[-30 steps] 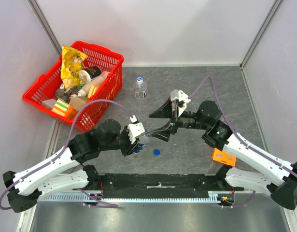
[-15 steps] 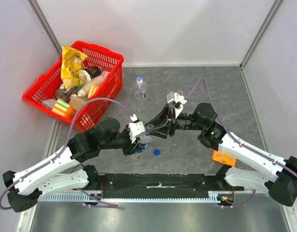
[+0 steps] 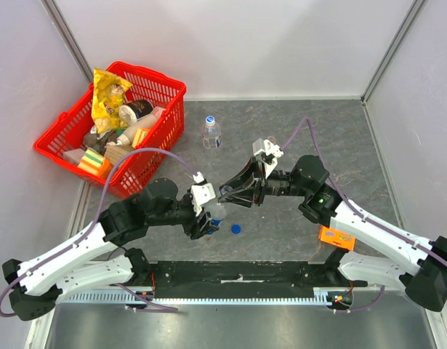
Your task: Unscrew the bottle caps
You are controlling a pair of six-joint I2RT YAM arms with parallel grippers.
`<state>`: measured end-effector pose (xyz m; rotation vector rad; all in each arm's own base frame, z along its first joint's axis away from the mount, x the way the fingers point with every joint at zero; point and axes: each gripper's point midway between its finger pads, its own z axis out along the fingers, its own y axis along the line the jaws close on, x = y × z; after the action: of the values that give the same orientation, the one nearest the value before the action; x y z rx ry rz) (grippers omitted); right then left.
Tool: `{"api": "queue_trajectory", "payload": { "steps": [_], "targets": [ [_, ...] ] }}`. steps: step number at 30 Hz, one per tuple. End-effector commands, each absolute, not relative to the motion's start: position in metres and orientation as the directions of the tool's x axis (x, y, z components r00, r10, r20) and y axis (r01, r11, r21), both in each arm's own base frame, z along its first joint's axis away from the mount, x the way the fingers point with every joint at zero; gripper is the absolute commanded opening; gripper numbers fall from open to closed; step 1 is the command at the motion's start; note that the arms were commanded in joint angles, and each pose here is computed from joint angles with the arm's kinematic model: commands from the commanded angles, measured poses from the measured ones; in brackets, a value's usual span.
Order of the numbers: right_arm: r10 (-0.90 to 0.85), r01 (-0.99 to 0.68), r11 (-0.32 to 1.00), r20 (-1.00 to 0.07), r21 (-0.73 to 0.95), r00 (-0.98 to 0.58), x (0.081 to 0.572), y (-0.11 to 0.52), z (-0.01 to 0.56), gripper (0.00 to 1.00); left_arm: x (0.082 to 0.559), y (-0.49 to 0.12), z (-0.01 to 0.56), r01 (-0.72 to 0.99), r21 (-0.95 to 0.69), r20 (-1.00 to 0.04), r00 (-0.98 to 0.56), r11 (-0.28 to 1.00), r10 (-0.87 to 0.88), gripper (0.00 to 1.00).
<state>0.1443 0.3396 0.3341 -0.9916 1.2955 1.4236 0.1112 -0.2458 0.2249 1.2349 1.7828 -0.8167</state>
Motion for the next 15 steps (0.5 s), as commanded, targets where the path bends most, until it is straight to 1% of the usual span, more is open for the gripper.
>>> {"api": "queue_trajectory", "payload": {
  "steps": [1,3,9,13,15],
  "targets": [
    [0.097,-0.975,0.07,-0.974,0.212,-0.205,0.154,0.334,0.329,0.0,0.113,-0.247,0.25,0.952,-0.016,-0.928,-0.128,0.306,0.351,0.7],
    [0.081,-0.975,0.091,-0.978,0.201,-0.194,0.157,0.333,0.325,0.0,0.115,-0.245,0.253,0.947,-0.006,-0.931,-0.122,0.322,0.343,0.74],
    [0.023,-0.965,0.194,-0.984,0.177,-0.176,0.171,0.326,0.313,0.0,0.117,-0.24,0.261,0.939,0.004,-0.944,-0.11,0.345,0.311,0.79],
    [-0.011,-0.943,0.301,-0.988,0.144,-0.154,0.186,0.316,0.308,0.0,0.119,-0.237,0.258,0.931,0.01,-0.944,-0.112,0.364,0.312,0.79],
    [-0.02,-0.917,0.38,-0.99,0.123,-0.141,0.198,0.308,0.308,0.0,0.121,-0.237,0.254,0.927,0.008,-0.94,-0.121,0.375,0.318,0.8]
  ]
}}
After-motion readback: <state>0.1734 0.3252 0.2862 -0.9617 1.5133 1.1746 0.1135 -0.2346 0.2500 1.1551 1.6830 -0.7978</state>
